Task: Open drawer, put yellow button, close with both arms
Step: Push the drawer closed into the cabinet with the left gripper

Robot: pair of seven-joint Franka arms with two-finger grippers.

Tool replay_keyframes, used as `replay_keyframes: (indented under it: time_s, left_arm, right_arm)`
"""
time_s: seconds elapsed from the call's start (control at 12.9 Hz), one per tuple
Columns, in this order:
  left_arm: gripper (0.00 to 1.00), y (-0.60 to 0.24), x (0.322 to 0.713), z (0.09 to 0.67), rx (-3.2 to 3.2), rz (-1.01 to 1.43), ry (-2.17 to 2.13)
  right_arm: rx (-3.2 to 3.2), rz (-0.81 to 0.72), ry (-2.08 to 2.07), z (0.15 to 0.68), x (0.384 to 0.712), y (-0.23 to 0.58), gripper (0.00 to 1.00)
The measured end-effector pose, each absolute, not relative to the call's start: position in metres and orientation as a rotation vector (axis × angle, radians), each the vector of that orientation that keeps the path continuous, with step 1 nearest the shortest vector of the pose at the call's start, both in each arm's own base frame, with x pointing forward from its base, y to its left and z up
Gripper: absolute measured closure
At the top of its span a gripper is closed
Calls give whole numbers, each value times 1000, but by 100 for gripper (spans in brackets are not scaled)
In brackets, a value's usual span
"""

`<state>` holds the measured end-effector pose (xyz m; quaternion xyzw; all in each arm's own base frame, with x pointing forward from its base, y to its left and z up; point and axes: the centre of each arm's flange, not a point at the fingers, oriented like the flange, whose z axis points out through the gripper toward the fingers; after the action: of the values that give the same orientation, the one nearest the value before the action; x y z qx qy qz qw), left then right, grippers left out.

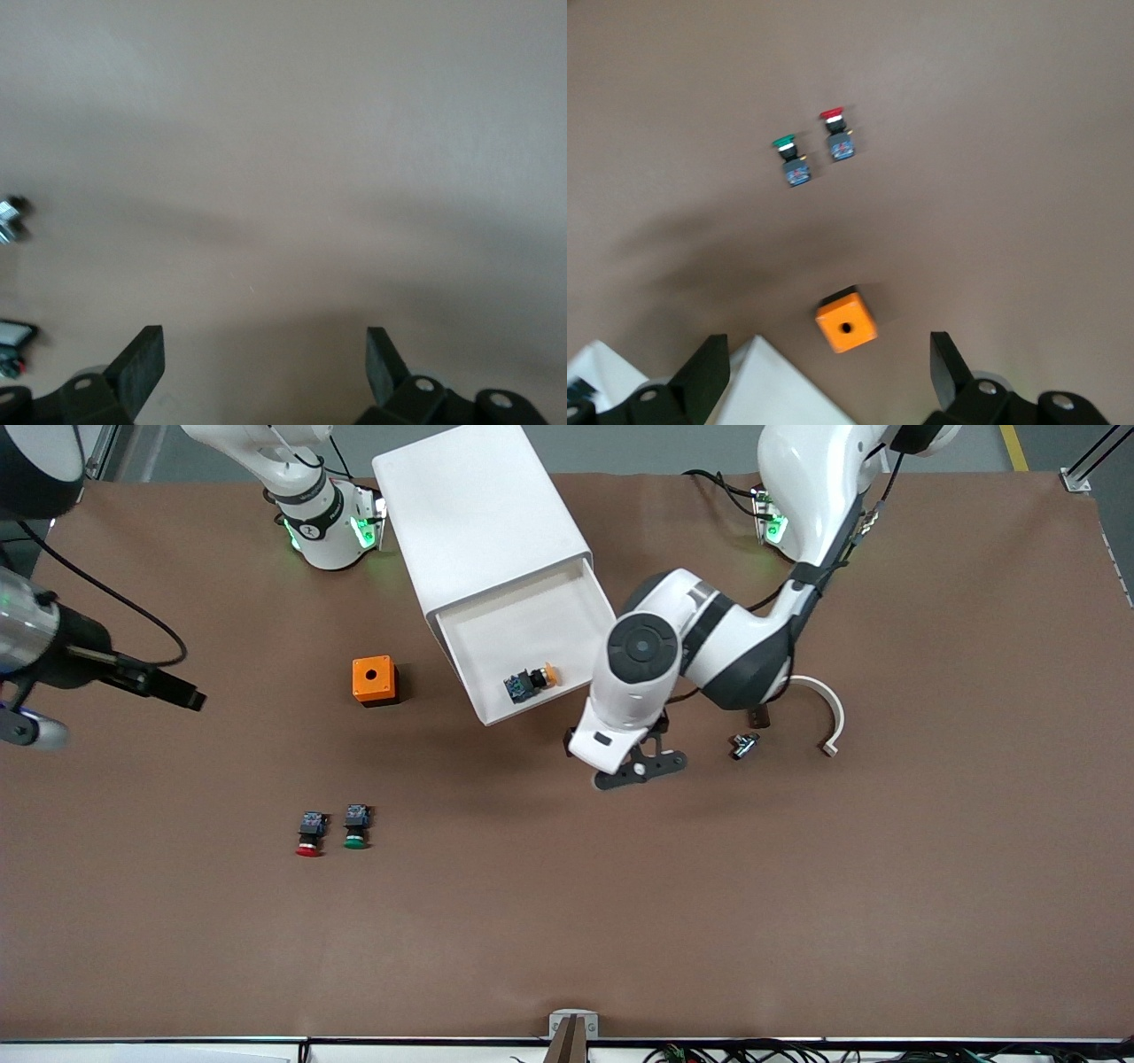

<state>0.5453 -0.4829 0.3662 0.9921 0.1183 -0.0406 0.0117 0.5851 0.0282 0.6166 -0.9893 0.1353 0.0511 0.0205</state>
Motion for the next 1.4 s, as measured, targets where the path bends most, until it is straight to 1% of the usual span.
replay_keyframes:
  time_s: [0.23, 0.62, 0.93, 1.09, 1.4]
  left_arm:
    - [0, -523, 508, 348, 3111, -160, 364]
    - [0, -570, 452, 350, 3062, -314, 459]
    - [0, -601, 402, 346, 3053, -445, 525]
    - [0, -613, 382, 344, 3062, -463, 520]
    - [0, -620, 367, 339, 3076, -472, 526]
  right_arm:
    - [-3095, 140, 243, 622, 574, -5, 0]
    - [-3108, 68, 98, 607, 544, -27, 0]
    - [-3145, -15, 23, 621, 544, -33, 0]
    - [-3153, -23, -1, 623, 545, -27, 0]
    - [-3159, -22, -2, 622, 545, -28, 0]
